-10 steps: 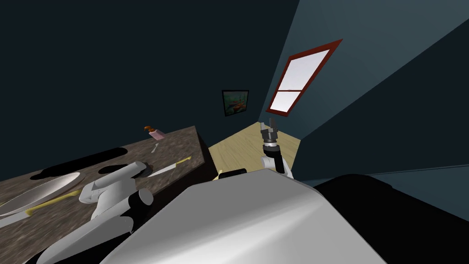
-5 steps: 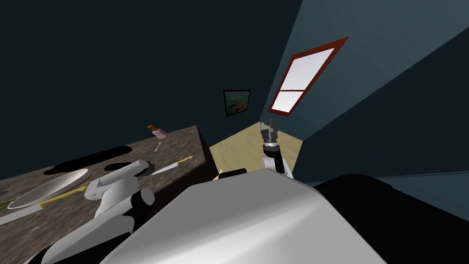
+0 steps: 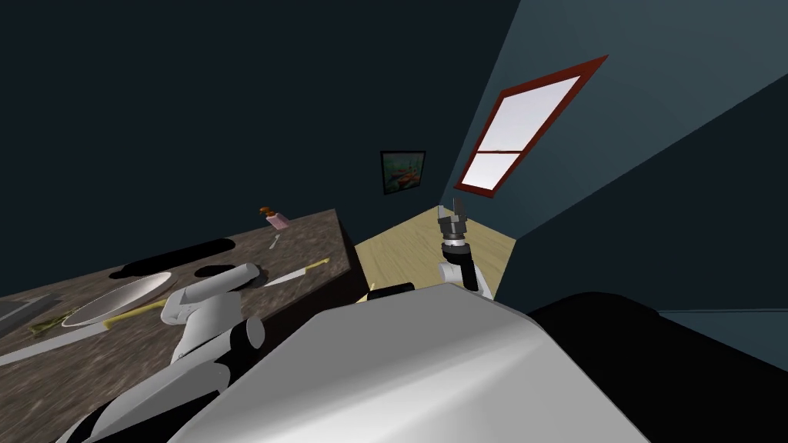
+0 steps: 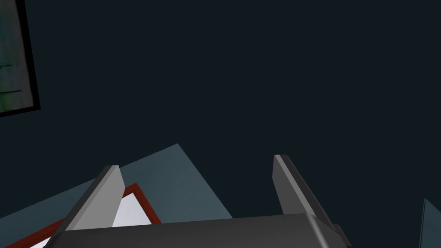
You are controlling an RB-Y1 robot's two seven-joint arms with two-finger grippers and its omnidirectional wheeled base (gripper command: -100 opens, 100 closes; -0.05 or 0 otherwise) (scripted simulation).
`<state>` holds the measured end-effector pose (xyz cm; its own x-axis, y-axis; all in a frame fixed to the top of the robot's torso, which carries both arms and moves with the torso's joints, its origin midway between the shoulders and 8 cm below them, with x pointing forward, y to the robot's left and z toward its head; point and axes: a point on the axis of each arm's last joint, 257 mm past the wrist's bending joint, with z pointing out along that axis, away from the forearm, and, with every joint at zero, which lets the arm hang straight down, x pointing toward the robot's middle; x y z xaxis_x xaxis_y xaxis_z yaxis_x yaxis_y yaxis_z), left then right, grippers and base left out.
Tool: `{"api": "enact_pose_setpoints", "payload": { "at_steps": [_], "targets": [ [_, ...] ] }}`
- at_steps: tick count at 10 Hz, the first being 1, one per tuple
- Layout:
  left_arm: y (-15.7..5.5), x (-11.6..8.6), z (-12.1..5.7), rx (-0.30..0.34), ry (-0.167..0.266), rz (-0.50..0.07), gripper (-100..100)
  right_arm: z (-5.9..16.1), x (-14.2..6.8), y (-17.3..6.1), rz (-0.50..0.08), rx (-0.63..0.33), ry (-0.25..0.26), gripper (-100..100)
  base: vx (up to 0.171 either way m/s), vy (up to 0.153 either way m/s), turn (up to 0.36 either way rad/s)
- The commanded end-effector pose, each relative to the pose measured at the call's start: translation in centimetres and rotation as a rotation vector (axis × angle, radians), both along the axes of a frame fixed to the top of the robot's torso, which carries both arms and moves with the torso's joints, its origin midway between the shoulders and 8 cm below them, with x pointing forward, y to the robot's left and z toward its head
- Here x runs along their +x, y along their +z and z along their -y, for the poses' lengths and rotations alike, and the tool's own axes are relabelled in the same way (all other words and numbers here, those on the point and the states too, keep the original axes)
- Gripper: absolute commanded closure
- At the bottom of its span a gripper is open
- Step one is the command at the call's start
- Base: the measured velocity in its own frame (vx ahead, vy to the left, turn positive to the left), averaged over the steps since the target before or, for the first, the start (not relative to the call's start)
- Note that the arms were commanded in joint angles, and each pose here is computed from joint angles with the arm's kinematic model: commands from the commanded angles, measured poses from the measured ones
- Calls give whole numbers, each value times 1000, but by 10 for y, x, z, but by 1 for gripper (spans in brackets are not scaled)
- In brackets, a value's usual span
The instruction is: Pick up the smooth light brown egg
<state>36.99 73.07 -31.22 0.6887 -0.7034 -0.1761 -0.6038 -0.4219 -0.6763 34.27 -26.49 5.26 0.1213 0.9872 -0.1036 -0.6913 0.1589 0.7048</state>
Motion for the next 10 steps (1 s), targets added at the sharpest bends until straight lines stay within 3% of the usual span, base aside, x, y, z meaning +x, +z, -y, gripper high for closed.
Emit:
{"api": "enact_pose_setpoints", "payload": {
  "at_steps": [1, 5, 6, 7, 9, 10],
  "targets": [
    [2, 5, 7, 0, -6, 2, 100, 0, 0, 0, 0, 0, 0, 0, 0, 26, 36],
    [2, 30, 52, -11, -50, -2, 100, 0, 0, 0, 0, 0, 0, 0, 4, 35, 107],
    [5, 33, 52, -6, -54, 4, 100, 0, 0, 0, 0, 0, 0, 0, 0, 26, 49],
    [2, 36, 64, -15, -61, -3, 100, 0, 0, 0, 0, 0, 0, 0, 2, 28, 67],
    [5, 38, 62, -11, -62, 1, 100, 0, 0, 0, 0, 0, 0, 0, 2, 13, 16],
    [5, 38, 62, -12, -62, 2, 0, 0, 0, 0, 0, 0, 0, 0, 0, 0, 0]
  ]
}}
